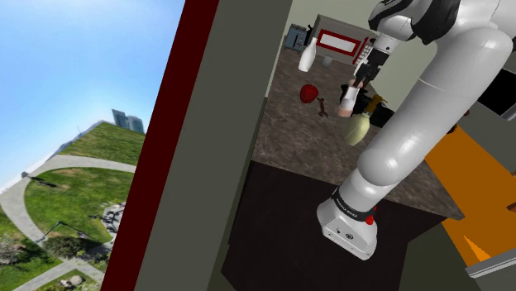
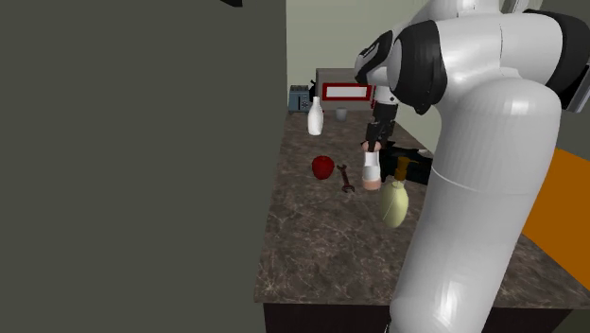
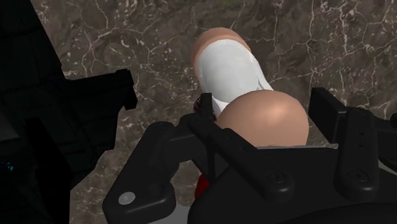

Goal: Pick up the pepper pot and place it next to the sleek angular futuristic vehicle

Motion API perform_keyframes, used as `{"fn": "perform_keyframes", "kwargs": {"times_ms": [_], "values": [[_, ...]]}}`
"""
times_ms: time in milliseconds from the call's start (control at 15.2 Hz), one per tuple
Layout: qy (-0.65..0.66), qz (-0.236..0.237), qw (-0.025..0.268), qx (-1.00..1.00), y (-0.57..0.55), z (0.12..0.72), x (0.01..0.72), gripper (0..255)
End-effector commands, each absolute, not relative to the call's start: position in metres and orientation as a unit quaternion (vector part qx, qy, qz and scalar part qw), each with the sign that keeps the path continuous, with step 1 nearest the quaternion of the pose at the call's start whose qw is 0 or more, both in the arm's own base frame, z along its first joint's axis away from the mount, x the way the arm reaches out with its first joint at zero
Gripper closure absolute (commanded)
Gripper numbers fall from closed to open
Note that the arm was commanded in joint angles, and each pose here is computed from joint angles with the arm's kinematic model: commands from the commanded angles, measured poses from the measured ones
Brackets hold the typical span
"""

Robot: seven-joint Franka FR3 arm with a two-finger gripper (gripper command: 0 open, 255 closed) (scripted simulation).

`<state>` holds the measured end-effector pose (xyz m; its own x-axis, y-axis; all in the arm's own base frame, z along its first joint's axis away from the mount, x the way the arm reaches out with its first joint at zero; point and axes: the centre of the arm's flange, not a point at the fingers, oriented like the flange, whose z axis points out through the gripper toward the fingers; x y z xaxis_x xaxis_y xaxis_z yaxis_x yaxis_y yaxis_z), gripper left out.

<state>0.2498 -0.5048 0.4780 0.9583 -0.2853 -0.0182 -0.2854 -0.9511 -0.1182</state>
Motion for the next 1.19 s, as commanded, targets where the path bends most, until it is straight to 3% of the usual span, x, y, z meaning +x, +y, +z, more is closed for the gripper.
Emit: {"fn": "perform_keyframes", "kwargs": {"times_ms": [0,726,1122], "values": [[0.145,0.0,0.06,-0.988,-0.505,0.467,0.251,255],[0.145,0.0,0.06,-0.988,-0.505,0.409,0.251,255],[0.145,0.0,0.06,-0.988,-0.505,0.406,0.251,255]]}}
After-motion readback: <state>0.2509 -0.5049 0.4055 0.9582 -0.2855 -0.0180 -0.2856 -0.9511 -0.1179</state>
